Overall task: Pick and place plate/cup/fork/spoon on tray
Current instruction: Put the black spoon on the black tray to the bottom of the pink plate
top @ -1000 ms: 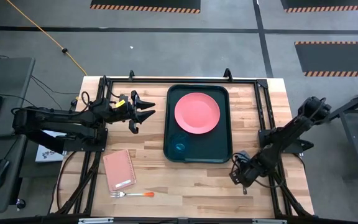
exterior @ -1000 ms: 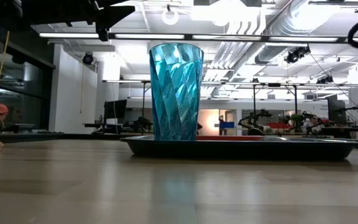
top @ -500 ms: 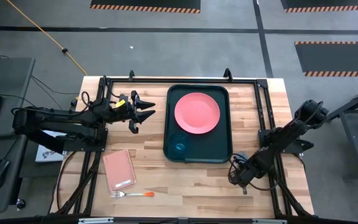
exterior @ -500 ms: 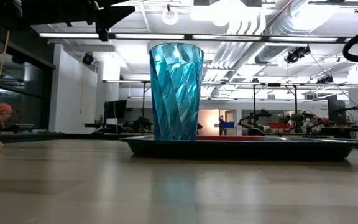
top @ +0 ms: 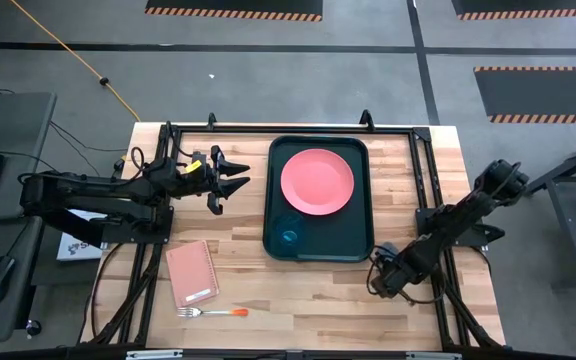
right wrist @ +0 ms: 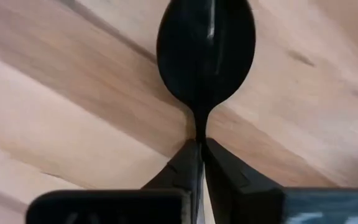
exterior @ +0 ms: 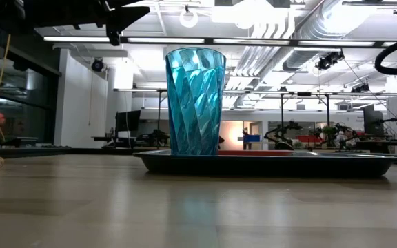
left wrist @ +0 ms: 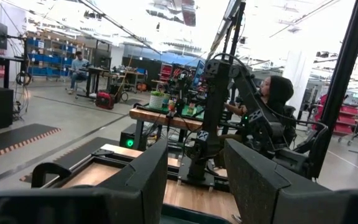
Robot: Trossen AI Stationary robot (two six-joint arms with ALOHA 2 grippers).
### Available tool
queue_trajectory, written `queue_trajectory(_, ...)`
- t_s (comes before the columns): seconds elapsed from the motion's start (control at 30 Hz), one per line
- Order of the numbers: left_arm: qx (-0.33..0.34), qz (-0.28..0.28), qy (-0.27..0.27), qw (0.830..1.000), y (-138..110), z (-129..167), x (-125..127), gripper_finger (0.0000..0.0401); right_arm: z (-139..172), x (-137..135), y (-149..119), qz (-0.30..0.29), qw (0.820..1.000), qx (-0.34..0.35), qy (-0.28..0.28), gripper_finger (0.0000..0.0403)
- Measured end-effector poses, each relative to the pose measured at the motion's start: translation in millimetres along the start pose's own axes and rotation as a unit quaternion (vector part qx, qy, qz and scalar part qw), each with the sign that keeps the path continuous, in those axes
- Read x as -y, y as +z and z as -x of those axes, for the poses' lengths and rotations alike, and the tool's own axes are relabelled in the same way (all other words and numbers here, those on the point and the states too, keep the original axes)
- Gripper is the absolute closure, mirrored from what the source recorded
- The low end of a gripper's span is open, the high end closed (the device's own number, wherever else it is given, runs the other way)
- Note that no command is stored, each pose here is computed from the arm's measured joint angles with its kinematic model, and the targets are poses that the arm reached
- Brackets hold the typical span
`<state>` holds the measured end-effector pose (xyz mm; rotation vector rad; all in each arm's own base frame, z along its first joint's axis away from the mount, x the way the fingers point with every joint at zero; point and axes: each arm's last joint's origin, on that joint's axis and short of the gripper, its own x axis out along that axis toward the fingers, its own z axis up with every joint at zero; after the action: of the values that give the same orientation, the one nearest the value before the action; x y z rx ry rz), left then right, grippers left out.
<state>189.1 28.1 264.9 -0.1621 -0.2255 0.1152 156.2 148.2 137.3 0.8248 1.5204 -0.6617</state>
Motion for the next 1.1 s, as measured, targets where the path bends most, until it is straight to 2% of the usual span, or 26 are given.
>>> queue_trajectory(0.07, 0.0, 0.0, 0.0, 1.0, 0, 0, 0, 0.0252, 7, 5, -1, 0.009, 1.0, -0.005, -0.02, 0.0386)
queue_trajectory(0.17, 0.0, 0.0, 0.0, 1.0, 0, 0, 0, 0.0252, 30, 0, -4, 0.023, 1.0, -0.004, -0.01, 0.0397)
queue_trajectory(0.27, -0.001, 0.0, 0.0, 1.0, 0, 0, 0, 0.0252, 52, 4, -5, 0.037, 0.998, 0.008, -0.044, 0.0397)
queue_trajectory(0.37, 0.0, 0.0, 0.0, 1.0, 0, 0, 0, 0.0252, 79, -3, -5, 0.074, 0.996, 0.044, -0.014, 0.0399)
queue_trajectory(0.5, 0.0, 0.0, 0.0, 1.0, 0, 0, 0, 0.0252, 100, -13, 12, 0.115, 0.985, 0.126, 0.006, 0.04)
queue_trajectory(0.57, 0.0, 0.0, 0.0, 1.0, 0, 0, 0, 0.0252, 105, -15, 27, 0.127, 0.978, 0.166, 0.005, 0.0401)
queue_trajectory(0.77, 0.0, 0.0, 0.0, 1.0, 0, 0, 0, 0.0252, 113, -1, 91, 0.148, 0.955, 0.246, -0.075, 0.0402)
queue_trajectory(1.0, 0.0, 0.0, 0.0, 1.0, 0, 0, 0, 0.0252, 128, 27, 174, 0.222, 0.903, 0.32, -0.18, 0.0402)
queue_trajectory(1.1, -0.001, 0.0, 0.0, 1.0, 0, 0, 0, 0.0252, 135, 39, 209, 0.26, 0.882, 0.34, -0.194, 0.0402)
